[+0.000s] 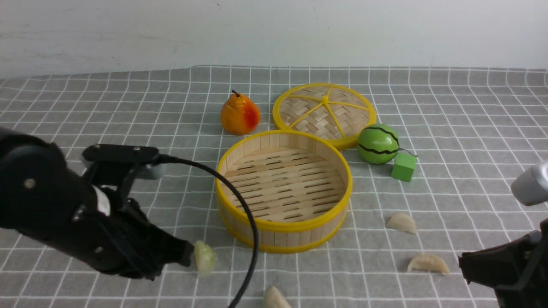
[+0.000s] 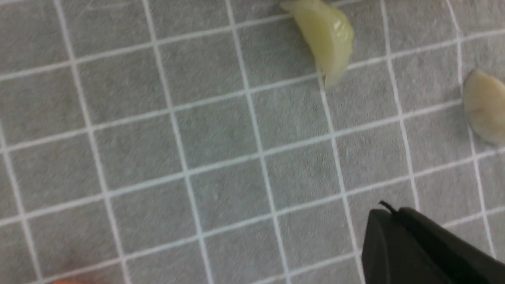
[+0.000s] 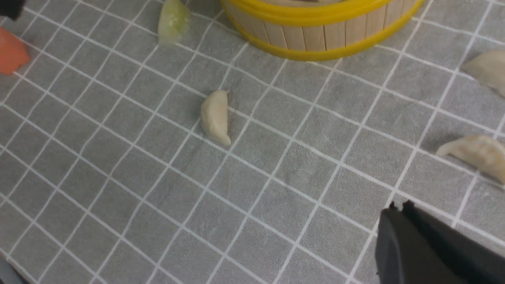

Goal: Put the dumplings into the steamer on the table with the grey tablecloth.
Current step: 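Reach for and grasp a dumpling on the table with the left gripper, then place the dumpling into the bamboo steamer basket with the left gripper, then reach for and grasp a dumpling on the table with the left gripper, then place the dumpling into the bamboo steamer basket with the left gripper, then reach for and grasp a dumpling lying on the table beside the steamer, then place the dumpling in the bamboo steamer basket with the right gripper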

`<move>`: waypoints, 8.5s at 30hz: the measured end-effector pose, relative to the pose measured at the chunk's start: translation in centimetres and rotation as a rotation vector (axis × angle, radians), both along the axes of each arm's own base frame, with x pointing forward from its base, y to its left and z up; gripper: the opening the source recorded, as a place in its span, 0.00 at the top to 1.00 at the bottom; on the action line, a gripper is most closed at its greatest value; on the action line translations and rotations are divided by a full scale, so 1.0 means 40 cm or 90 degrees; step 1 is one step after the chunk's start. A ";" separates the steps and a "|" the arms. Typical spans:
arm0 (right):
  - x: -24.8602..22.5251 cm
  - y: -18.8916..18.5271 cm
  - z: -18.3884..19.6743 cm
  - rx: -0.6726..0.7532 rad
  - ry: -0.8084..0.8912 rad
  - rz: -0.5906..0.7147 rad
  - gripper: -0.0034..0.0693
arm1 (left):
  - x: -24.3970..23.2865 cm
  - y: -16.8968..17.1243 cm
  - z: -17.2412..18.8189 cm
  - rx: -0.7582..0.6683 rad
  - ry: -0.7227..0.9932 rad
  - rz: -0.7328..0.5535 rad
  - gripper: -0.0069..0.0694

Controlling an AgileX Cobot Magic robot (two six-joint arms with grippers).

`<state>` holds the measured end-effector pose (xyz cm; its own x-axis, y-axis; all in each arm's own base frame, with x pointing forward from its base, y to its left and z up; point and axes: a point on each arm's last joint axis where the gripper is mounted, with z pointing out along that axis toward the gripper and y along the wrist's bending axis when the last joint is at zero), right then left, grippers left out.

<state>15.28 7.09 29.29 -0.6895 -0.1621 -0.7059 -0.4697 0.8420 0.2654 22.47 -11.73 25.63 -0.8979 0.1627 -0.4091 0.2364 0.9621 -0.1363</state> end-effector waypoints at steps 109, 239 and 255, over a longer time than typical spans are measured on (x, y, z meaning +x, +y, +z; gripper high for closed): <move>0.004 -0.005 0.000 -0.020 -0.018 0.001 0.88 | 0.058 -0.315 -0.157 -0.047 0.108 0.076 0.25; 0.578 0.126 -0.151 -0.293 0.127 0.064 0.67 | -0.356 0.160 0.205 -0.124 -0.135 -0.028 0.93; 0.513 0.479 -0.192 -0.199 0.109 0.115 0.72 | -0.356 0.160 0.205 -0.125 -0.138 -0.028 0.92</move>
